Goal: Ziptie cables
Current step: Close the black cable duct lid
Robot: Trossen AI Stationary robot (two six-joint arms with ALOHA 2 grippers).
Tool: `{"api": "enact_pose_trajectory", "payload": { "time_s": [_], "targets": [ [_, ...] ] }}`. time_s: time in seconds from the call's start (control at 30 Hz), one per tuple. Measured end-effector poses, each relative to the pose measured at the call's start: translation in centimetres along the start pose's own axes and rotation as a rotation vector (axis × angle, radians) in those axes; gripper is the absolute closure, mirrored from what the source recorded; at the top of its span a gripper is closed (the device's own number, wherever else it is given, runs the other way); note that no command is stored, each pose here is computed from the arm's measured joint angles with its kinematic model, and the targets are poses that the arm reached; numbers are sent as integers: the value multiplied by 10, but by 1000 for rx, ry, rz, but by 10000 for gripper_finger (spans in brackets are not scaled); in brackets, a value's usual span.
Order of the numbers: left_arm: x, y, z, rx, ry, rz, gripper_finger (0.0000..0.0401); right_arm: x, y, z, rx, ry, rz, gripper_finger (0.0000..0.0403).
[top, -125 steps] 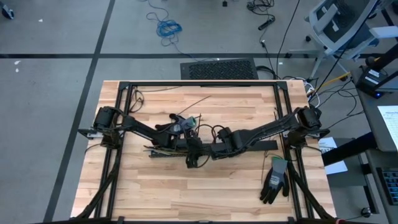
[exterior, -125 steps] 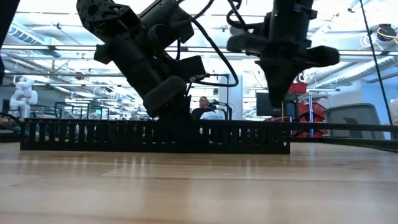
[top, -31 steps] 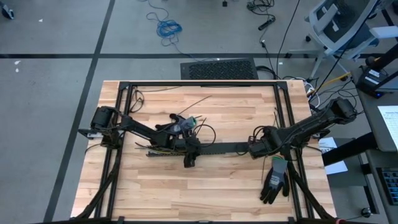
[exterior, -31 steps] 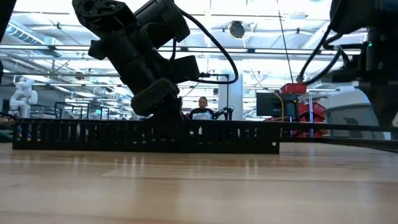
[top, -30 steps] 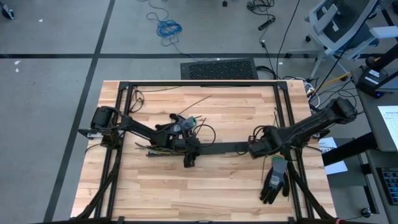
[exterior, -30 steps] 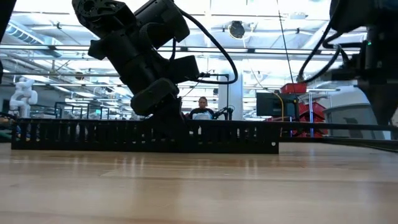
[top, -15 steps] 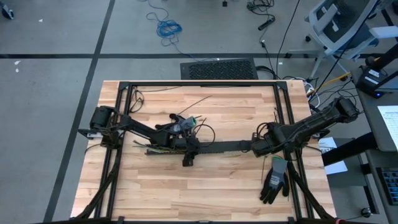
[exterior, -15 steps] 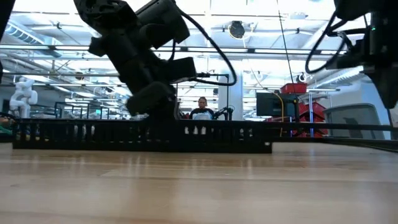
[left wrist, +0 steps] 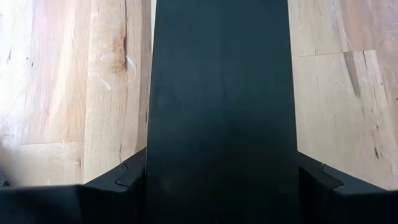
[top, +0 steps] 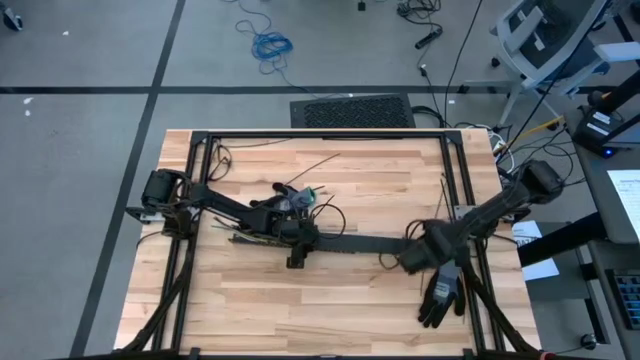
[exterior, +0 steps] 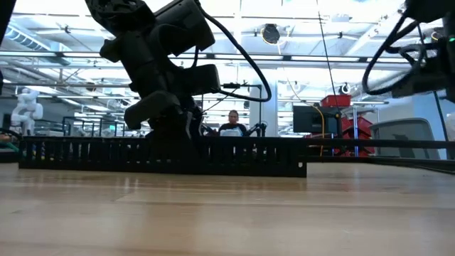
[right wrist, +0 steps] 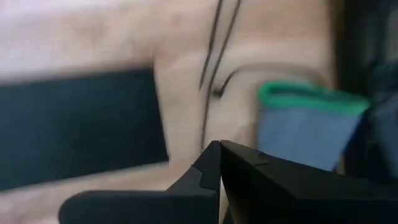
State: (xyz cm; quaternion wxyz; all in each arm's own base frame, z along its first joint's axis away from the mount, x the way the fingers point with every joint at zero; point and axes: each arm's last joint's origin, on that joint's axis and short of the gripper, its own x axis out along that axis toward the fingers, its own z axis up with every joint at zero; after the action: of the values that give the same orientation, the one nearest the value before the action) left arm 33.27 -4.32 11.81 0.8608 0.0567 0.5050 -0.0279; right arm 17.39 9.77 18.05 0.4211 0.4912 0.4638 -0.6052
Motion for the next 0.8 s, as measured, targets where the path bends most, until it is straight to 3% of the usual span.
{"api": "enact_pose_trajectory", "payload": {
  "time_s": [0.17, 0.4, 0.5, 0.8],
  "targets": [
    [-2, -1, 0, 2, -2, -6, 153, 17, 7, -11, -3, -39, -36, 403],
    [-4, -12, -5, 61, 49, -71, 153, 15, 12, -9, 3, -44, 8, 403],
    [-4, -14, -5, 80, 45, -62, 153, 13, 13, -15, -23, 6, 70, 403],
    [-4, -14, -4, 64, 40, -46, 153, 13, 5, -27, -64, 29, 79, 403]
  ]
}}
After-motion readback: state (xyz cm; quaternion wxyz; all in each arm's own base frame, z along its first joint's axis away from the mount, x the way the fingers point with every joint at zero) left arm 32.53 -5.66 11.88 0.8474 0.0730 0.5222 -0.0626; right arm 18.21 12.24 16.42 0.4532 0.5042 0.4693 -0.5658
